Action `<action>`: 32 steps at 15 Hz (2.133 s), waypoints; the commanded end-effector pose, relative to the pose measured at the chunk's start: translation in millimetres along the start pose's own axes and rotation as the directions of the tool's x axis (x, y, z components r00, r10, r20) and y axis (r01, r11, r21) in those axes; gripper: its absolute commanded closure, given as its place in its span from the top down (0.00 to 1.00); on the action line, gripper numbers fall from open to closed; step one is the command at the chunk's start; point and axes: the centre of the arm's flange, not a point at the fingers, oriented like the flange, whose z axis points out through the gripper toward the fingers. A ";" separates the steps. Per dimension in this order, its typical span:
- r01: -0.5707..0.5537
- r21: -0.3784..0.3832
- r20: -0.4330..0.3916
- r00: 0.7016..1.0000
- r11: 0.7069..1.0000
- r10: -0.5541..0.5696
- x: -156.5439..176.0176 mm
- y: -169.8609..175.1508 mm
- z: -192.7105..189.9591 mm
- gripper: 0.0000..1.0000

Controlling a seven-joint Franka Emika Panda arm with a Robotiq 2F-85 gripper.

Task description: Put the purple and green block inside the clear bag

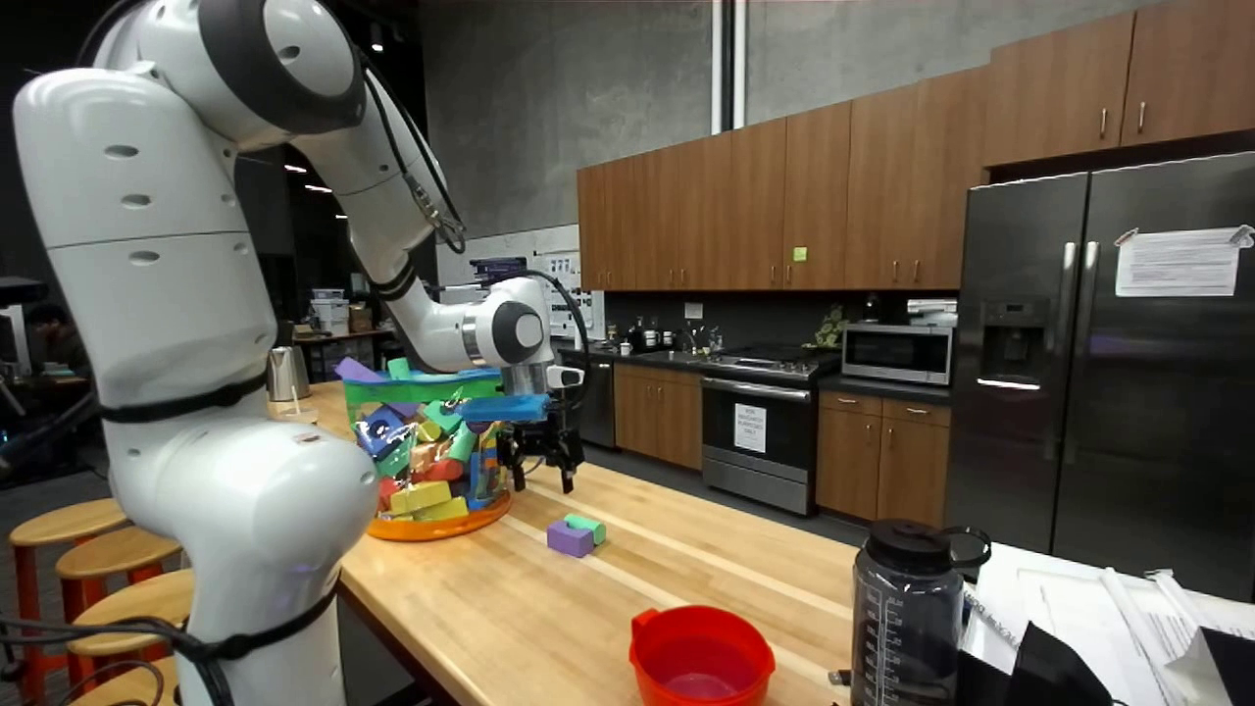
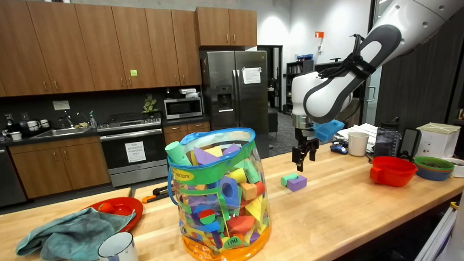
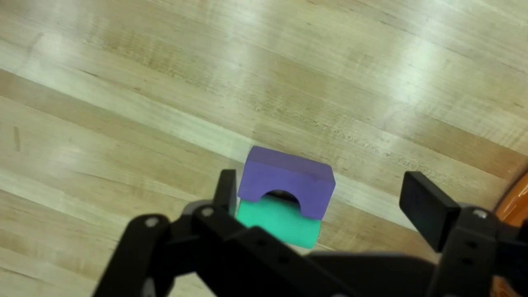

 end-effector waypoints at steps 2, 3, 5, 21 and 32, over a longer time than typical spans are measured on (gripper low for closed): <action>-0.028 -0.013 -0.040 0.999 1.000 0.028 9.1 0.3 20.5 1.00; -0.028 -0.018 -0.042 0.999 0.999 0.027 10.2 0.1 24.0 1.00; -0.011 -0.021 -0.033 0.999 1.000 0.010 10.7 -1.6 22.1 1.00; 0.006 0.045 -0.104 0.995 0.999 -0.001 28.4 -31.8 62.4 1.00; -0.070 -0.049 -0.201 0.978 0.996 0.059 45.6 -1.5 73.2 1.00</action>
